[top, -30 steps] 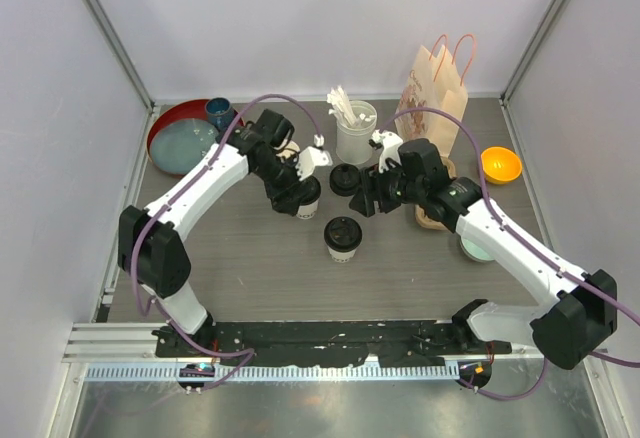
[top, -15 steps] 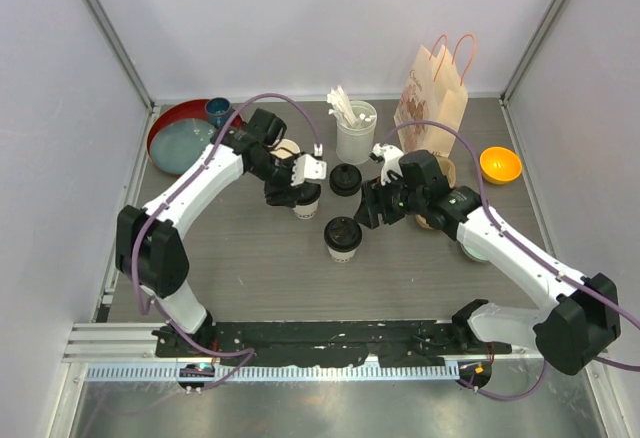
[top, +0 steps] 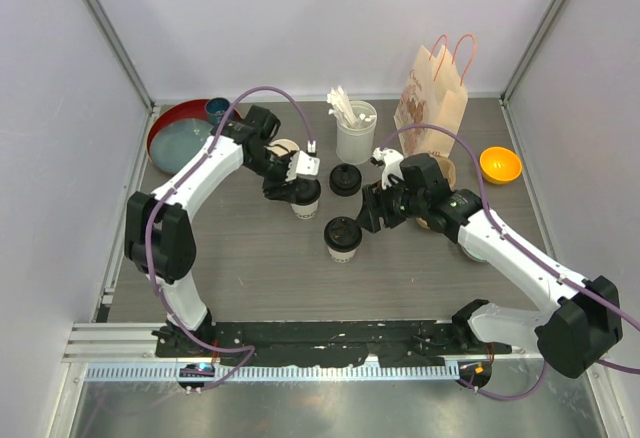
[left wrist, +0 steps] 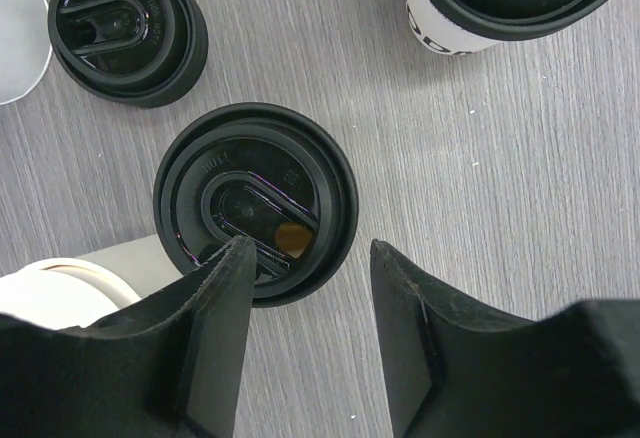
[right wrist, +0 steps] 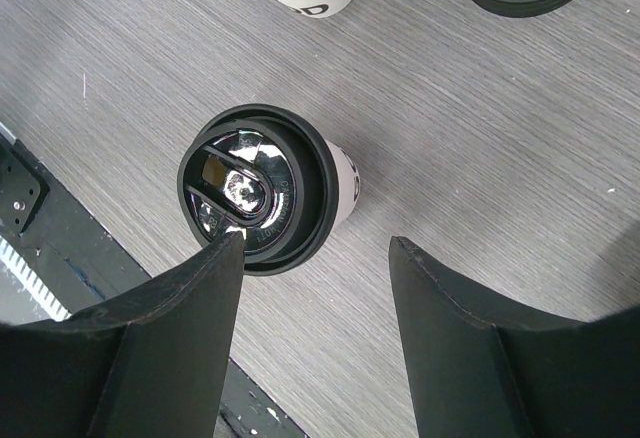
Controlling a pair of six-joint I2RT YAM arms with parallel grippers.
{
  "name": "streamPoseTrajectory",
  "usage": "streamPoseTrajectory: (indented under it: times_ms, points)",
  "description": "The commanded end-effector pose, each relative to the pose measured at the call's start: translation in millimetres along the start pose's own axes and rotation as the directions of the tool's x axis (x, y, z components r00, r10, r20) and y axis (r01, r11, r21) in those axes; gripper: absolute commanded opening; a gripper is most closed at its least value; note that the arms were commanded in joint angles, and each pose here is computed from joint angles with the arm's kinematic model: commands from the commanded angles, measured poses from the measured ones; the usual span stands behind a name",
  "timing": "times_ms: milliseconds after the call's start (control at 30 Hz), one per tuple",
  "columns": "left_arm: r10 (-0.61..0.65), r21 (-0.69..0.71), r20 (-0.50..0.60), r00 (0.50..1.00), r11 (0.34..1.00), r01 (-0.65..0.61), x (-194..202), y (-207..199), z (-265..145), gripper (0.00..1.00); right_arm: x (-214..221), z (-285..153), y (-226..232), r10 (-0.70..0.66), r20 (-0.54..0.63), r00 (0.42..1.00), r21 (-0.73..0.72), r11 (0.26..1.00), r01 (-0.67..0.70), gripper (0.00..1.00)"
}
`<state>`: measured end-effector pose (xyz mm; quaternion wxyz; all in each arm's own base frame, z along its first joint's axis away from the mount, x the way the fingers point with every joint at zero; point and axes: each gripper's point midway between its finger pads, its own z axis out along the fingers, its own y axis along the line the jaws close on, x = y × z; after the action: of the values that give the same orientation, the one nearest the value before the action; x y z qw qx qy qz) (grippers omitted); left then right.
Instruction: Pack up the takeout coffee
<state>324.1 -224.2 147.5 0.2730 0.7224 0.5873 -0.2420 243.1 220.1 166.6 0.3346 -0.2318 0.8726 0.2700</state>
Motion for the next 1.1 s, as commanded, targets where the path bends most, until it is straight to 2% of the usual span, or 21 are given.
streamPoseTrajectory:
  times_ms: [0, 433, 700, 767, 867, 900, 1000, 1067]
  points:
    - [0.015, -0.030, 0.029, 0.999, 0.999, -0.014, -8.8, 10.8, 0.3, 0.51, -6.4, 0.1, 8.5, -0.032, 0.022, 0.999, -0.050, 0.998, 0.033, 0.65]
    - [-0.014, 0.012, -0.037, 0.999, 1.000, 0.015, 7.0, 0.9, 18.9, 0.35, -1.5, 2.3, 22.6, -0.023, 0.011, 1.000, -0.138, 0.990, 0.024, 0.65]
    - [0.009, 0.025, -0.070, 0.998, 1.000, -0.007, 10.2, -5.1, 21.7, 0.32, -0.5, 1.4, 25.2, -0.022, 0.007, 1.000, -0.153, 0.988, 0.023, 0.65]
    - [0.017, 0.031, -0.087, 0.996, 0.999, -0.014, 12.7, -7.6, 23.6, 0.28, -0.2, 1.7, 25.3, -0.022, 0.006, 1.000, -0.154, 0.988, 0.023, 0.65]
    - [0.027, 0.038, -0.117, 0.993, 0.999, -0.022, 13.9, -12.3, 25.6, 0.14, -0.8, 1.8, 26.0, -0.021, 0.007, 1.000, -0.157, 0.987, 0.022, 0.65]
    - [0.024, 0.042, -0.123, 0.992, 0.999, -0.019, 14.2, -14.1, 25.7, 0.07, -0.4, 1.7, 26.2, -0.019, 0.005, 1.000, -0.159, 0.987, 0.020, 0.65]
    - [0.014, 0.041, -0.124, 0.992, 0.999, -0.009, 8.6, -18.5, 22.1, 0.00, -1.5, 0.3, 27.0, -0.022, 0.009, 1.000, -0.161, 0.987, 0.023, 0.65]
    - [-0.005, 0.027, -0.121, 0.993, 1.000, 0.008, 3.4, -19.0, 17.9, 0.00, -1.5, -0.9, 27.3, -0.024, 0.011, 1.000, -0.161, 0.987, 0.025, 0.65]
